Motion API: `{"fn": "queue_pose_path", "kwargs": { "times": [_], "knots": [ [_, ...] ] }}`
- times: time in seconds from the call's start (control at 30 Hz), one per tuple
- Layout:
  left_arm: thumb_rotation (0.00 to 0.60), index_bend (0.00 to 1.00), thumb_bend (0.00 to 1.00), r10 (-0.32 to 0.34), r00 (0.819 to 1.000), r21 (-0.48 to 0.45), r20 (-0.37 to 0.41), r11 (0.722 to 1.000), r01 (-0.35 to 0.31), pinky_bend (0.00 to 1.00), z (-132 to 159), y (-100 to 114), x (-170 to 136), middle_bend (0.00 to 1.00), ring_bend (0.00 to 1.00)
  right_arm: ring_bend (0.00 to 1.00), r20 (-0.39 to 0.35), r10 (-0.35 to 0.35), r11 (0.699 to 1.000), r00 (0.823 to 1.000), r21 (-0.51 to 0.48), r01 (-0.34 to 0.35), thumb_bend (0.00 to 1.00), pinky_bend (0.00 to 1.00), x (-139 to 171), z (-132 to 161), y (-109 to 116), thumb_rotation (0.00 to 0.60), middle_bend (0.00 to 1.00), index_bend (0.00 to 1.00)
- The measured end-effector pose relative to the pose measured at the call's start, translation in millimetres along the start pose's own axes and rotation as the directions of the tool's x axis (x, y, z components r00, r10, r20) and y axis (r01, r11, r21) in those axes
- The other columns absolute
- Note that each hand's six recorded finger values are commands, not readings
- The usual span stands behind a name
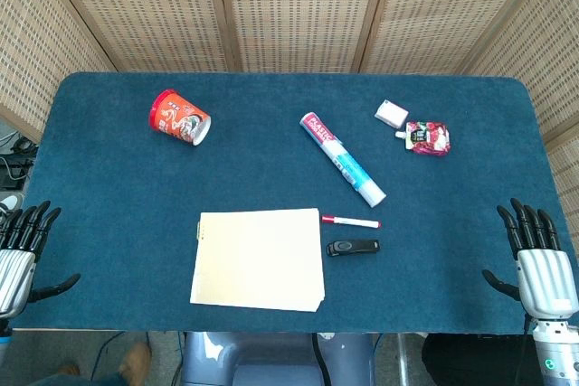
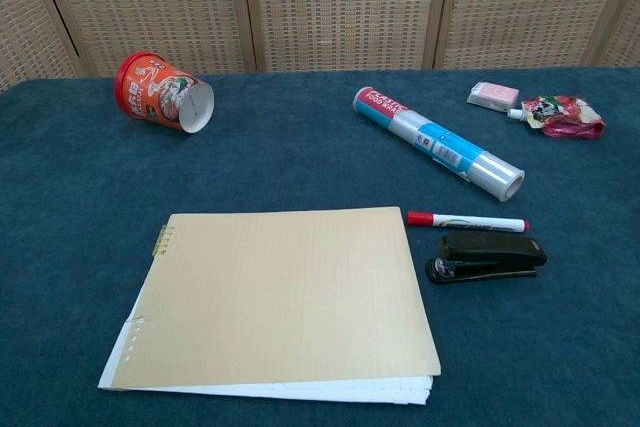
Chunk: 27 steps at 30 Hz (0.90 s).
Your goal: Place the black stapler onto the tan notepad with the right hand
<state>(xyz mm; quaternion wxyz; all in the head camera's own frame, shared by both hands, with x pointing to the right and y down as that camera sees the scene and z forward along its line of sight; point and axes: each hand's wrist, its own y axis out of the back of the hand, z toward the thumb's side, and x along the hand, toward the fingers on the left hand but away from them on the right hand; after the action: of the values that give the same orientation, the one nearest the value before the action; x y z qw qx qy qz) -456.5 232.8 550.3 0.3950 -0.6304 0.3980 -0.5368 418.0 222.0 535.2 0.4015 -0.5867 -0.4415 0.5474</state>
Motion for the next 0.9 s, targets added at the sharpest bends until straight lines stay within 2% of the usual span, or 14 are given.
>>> {"fn": "queue_pose_path", "kwargs": {
  "times": [0.33, 0.43, 0.53, 0.67, 0.77, 0.9],
  "knots": [
    [0.600, 0.00, 0.00, -0.004, 1.000, 0.001, -0.004, 1.000, 0.004, 0.00, 0.0, -1.3, 0.3, 0.00, 0.00, 0.00, -0.010, 0.026, 1.000, 1.000, -0.013, -0.026, 0.00, 0.00, 1.0, 2.5, -3.5, 0.600, 0.00, 0.00],
    [0.600, 0.00, 0.00, -0.006, 1.000, 0.002, -0.005, 1.000, 0.006, 0.00, 0.3, -2.3, 1.8, 0.00, 0.00, 0.02, -0.038, 0.063, 0.998, 0.997, -0.027, -0.064, 0.00, 0.01, -3.2, 9.3, -11.5, 0.600, 0.09, 0.06],
    [0.600, 0.00, 0.00, -0.012, 1.000, 0.003, -0.012, 1.000, 0.012, 0.00, -0.6, -3.9, 3.6, 0.00, 0.00, 0.11, -0.100, 0.109, 0.993, 0.989, -0.037, -0.113, 0.06, 0.10, -14.2, 23.5, -22.8, 0.600, 0.20, 0.16],
    [0.600, 0.00, 0.00, -0.016, 1.000, 0.008, -0.022, 1.000, 0.016, 0.00, -1.4, -5.5, 6.4, 0.00, 0.00, 0.20, -0.206, 0.196, 0.975, 0.959, -0.063, -0.212, 0.19, 0.20, -32.8, 52.3, -44.6, 0.600, 0.29, 0.27],
    [0.600, 0.00, 0.00, -0.022, 0.999, 0.014, -0.030, 1.000, 0.022, 0.00, -2.2, -7.8, 8.5, 0.00, 0.00, 0.22, -0.289, 0.251, 0.960, 0.924, -0.051, -0.276, 0.23, 0.24, -48.8, 79.3, -63.1, 0.600, 0.32, 0.31],
    [0.600, 0.00, 0.00, -0.033, 0.998, 0.018, -0.044, 0.999, 0.034, 0.00, -4.2, -11.1, 12.1, 0.00, 0.00, 0.23, -0.363, 0.298, 0.946, 0.883, -0.010, -0.323, 0.24, 0.25, -67.7, 114.2, -90.3, 0.600, 0.33, 0.32]
  ]
}}
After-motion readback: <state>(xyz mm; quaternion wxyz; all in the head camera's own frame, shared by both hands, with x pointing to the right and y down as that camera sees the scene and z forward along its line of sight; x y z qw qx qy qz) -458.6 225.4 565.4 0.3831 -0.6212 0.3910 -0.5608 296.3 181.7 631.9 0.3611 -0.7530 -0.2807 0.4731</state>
